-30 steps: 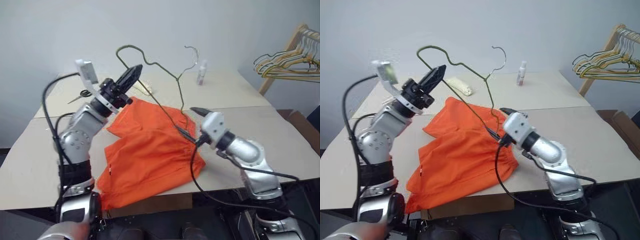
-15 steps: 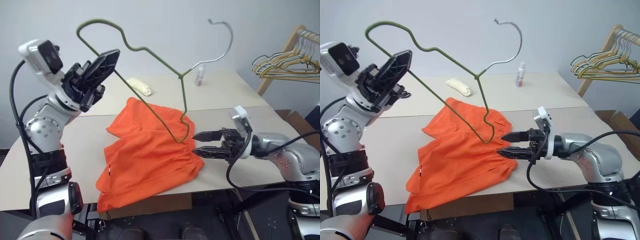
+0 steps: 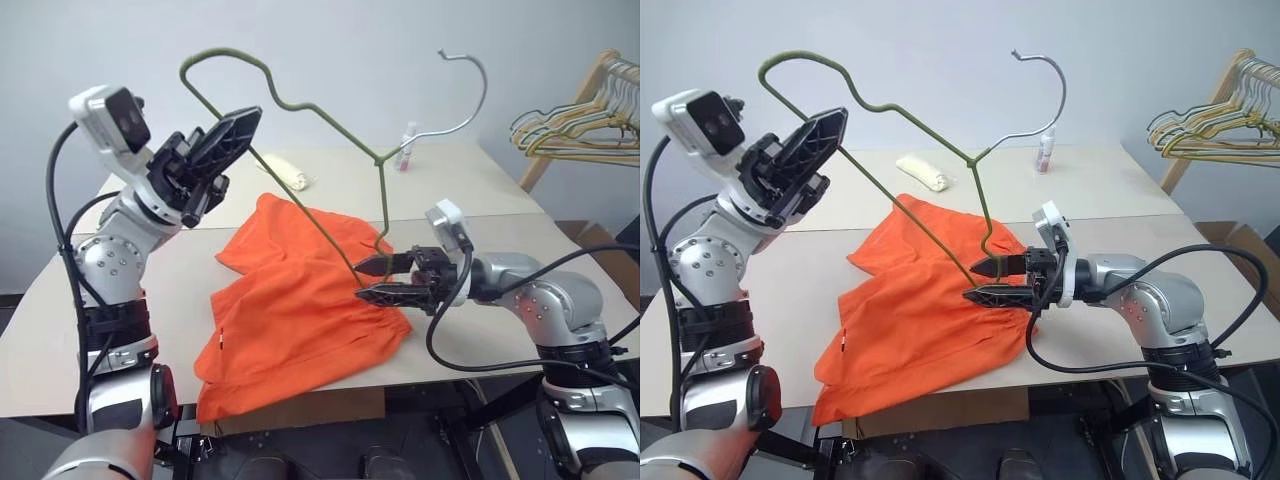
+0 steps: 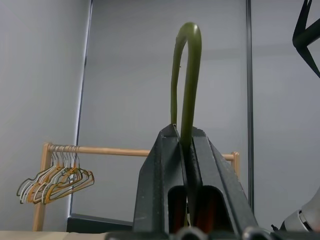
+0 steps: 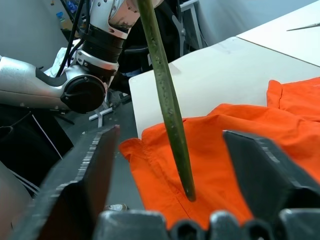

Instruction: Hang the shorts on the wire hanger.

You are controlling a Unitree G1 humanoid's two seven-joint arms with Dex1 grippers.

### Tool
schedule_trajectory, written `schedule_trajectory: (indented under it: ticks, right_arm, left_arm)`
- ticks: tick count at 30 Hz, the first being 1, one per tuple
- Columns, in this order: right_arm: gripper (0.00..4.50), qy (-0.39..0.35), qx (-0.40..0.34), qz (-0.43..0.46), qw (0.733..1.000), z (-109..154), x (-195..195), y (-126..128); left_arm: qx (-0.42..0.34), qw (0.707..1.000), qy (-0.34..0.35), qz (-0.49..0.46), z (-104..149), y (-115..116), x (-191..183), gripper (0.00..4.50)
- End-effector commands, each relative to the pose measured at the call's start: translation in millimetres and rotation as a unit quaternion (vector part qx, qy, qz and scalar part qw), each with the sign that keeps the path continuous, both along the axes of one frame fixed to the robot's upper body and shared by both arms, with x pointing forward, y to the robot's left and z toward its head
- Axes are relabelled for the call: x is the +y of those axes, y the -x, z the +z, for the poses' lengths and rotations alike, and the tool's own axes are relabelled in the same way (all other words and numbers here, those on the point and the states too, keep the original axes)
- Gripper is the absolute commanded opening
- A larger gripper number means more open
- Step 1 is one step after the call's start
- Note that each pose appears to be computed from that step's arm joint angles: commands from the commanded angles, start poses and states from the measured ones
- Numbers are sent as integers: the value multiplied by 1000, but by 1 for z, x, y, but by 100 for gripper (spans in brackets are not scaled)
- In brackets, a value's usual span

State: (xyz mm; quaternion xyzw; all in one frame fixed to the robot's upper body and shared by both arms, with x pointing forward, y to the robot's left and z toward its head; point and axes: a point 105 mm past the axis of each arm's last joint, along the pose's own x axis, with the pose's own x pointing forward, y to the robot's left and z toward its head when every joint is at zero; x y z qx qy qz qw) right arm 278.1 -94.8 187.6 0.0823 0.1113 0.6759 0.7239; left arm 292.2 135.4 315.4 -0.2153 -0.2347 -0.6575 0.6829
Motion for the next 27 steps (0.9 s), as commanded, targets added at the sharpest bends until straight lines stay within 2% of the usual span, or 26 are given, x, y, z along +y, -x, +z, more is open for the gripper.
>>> schedule_trajectory:
  ticks: [1, 7, 8, 11, 14, 18, 22, 27]
  right_arm:
    - [242, 7, -32, 4, 999, 9, 2, 2]
    - [16, 5, -37, -4, 999, 8, 4, -1]
    - [4, 3, -43, -5, 999, 8, 4, -1]
    - [0, -1, -59, -9, 998, 10, 5, -1]
    - [0, -18, -70, -21, 997, 18, 4, -1]
    - [0, -53, -69, -59, 994, 35, -8, -4]
    - [0, -24, -12, -122, 992, 22, -38, -1]
    - [0, 43, 108, -169, 979, -11, -95, 30]
  left_arm:
    - [-21, 1000, 2, 4, 8, 4, 2, 0]
    - [-23, 1000, -15, 15, -3, 0, 1, 0]
    - [-18, 999, -24, 15, -8, -2, 0, 0]
    - [3, 998, -49, 38, -25, -14, -6, 71]
    - [25, 994, -93, 56, -43, -20, -17, 171]
    - [63, 969, -219, 97, -95, -31, -27, 307]
    - [53, 930, -348, 106, -145, -22, -20, 436]
    - [-25, 862, -498, 91, -181, 4, 0, 443]
